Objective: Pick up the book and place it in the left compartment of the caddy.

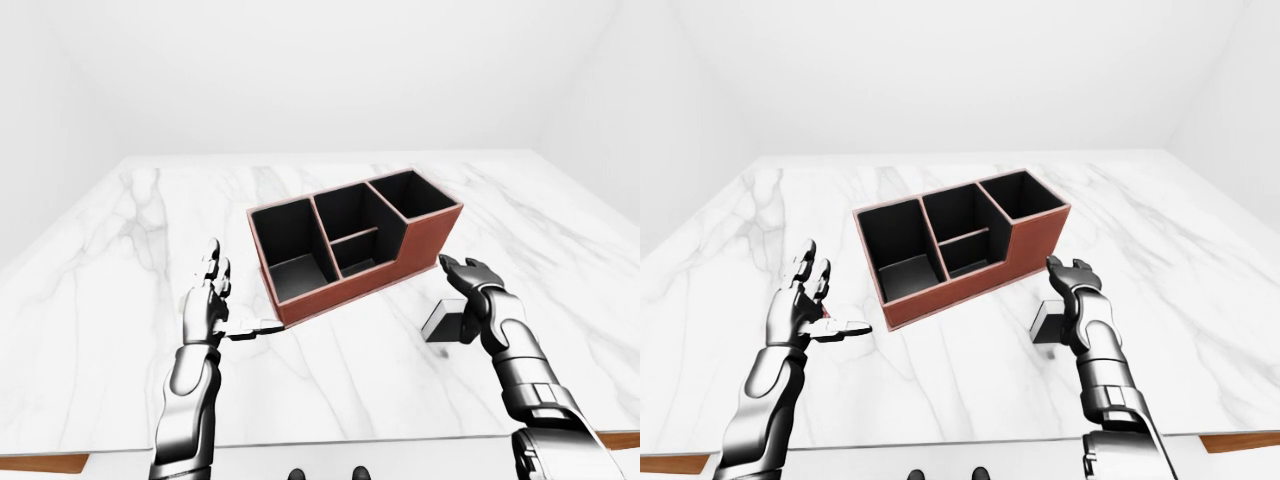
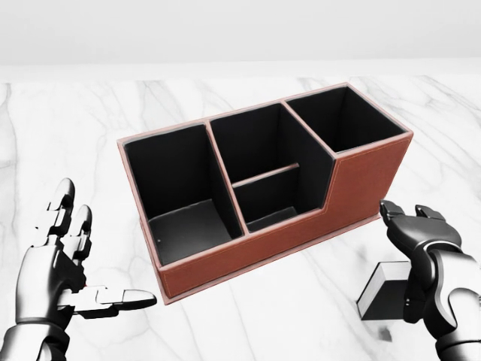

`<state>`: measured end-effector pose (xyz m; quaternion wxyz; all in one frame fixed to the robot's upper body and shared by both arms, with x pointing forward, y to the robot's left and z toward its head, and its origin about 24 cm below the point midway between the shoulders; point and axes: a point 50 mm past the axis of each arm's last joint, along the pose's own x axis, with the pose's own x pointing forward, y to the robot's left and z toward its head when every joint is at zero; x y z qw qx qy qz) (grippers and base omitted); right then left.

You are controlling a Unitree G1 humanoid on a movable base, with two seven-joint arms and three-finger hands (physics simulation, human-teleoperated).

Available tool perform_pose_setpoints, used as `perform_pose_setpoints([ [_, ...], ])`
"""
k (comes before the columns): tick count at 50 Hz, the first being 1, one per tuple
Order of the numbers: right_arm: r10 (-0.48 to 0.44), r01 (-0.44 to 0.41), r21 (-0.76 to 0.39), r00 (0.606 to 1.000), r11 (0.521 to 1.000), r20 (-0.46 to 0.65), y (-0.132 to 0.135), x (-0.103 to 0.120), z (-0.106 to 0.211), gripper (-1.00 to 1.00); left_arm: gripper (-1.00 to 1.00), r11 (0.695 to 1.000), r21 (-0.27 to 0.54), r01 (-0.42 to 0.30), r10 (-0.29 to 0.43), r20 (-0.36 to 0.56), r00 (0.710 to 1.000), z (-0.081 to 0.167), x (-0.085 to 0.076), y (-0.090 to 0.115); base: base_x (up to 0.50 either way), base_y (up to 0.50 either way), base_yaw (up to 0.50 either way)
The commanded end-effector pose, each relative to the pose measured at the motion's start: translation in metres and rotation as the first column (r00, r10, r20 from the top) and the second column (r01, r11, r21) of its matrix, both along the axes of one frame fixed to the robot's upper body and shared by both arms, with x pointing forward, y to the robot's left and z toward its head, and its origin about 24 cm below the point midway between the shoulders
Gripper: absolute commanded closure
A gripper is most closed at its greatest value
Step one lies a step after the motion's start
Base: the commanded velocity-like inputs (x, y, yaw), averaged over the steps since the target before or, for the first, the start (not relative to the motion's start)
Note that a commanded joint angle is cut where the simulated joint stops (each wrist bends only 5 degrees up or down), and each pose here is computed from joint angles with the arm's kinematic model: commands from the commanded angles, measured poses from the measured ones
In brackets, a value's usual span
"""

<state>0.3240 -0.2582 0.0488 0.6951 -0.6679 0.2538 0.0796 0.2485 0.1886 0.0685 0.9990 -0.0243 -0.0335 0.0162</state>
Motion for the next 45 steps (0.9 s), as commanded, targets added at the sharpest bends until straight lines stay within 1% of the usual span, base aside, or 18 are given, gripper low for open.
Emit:
perform_pose_setpoints([
  [1, -0.019, 0.02, 0.029, 0.999, 0.999, -0.043, 0.001, 0.003, -0.029, -1.0, -1.0, 1.0, 0.002, -0.001, 0.001, -0.011, 1.0, -0.002, 0.002, 0.0, 0.0, 0.0, 0.0],
  [8, -0.063, 0.065, 0.051, 0.997, 0.997, -0.052, -0.008, 0.001, -0.037, -1.0, -1.0, 1.0, 0.005, 0.001, -0.001, -0.015, 1.0, -0.003, 0.001, -0.001, 0.0, 0.0, 0.0],
  [14, -0.08, 0.083, 0.036, 0.994, 0.996, -0.08, -0.016, -0.006, -0.044, -1.0, -1.0, 1.0, 0.007, 0.001, -0.001, -0.017, 1.0, -0.004, 0.001, -0.002, 0.0, 0.0, 0.0],
  [23, -0.123, 0.126, 0.042, 0.989, 0.991, -0.078, -0.027, -0.01, -0.048, -1.0, -1.0, 1.0, 0.008, 0.001, -0.001, -0.016, 1.0, -0.003, 0.001, -0.002, 0.0, 0.0, 0.0],
  [24, -0.124, 0.127, 0.033, 0.989, 0.991, -0.078, -0.028, -0.011, -0.049, -0.42, -1.0, 1.0, 0.008, 0.001, -0.001, -0.017, 1.0, -0.004, 0.001, -0.002, 0.0, 0.0, 0.0],
  [25, -0.126, 0.129, 0.034, 0.989, 0.991, -0.08, -0.029, -0.012, -0.049, 0.77, -1.0, 1.0, 0.009, 0.001, -0.001, -0.017, 1.0, -0.004, 0.001, -0.002, 0.0, 0.0, 0.0],
  [26, -0.125, 0.128, 0.025, 0.989, 0.991, -0.082, -0.03, -0.014, -0.05, 1.0, -1.0, 1.0, 0.009, 0.0, 0.0, -0.016, 1.0, -0.004, 0.001, -0.002, 0.0, 0.0, 0.0],
  [31, -0.127, 0.129, 0.021, 0.989, 0.991, -0.081, -0.036, -0.017, -0.046, 1.0, -1.0, 1.0, 0.008, -0.001, 0.001, -0.016, 1.0, -0.003, 0.001, -0.002, 0.0, 0.0, 0.0],
  [32, -0.127, 0.128, 0.016, 0.988, 0.992, -0.091, -0.037, -0.019, -0.046, 1.0, -1.0, 1.0, 0.009, 0.0, 0.0, -0.016, 1.0, -0.004, 0.001, -0.002, 0.0, 0.0, 0.0],
  [33, -0.121, 0.122, 0.002, 0.984, 0.993, -0.13, -0.038, -0.023, -0.049, 1.0, -1.0, 1.0, 0.009, 0.0, 0.0, -0.016, 1.0, -0.004, 0.001, -0.002, 0.0, 0.0, 0.0],
  [35, -0.119, 0.12, -0.002, 0.983, 0.993, -0.141, -0.039, -0.025, -0.049, 1.0, -1.0, 1.0, 0.008, 0.0, 0.0, -0.016, 1.0, -0.004, 0.001, -0.001, 0.0, 0.0, 0.0],
  [40, -0.119, 0.12, 0.003, 0.983, 0.993, -0.141, -0.039, -0.023, -0.044, 1.0, -1.0, 1.0, 0.008, 0.001, -0.001, -0.022, 1.0, -0.005, 0.002, -0.002, 0.0, 0.0, 0.0],
  [45, -0.078, 0.077, -0.007, 0.984, 0.997, -0.16, -0.031, -0.02, -0.034, 1.0, -1.0, 1.0, 0.008, 0.001, -0.001, -0.022, 1.0, -0.005, 0.002, -0.002, 0.0, 0.0, 0.0],
])
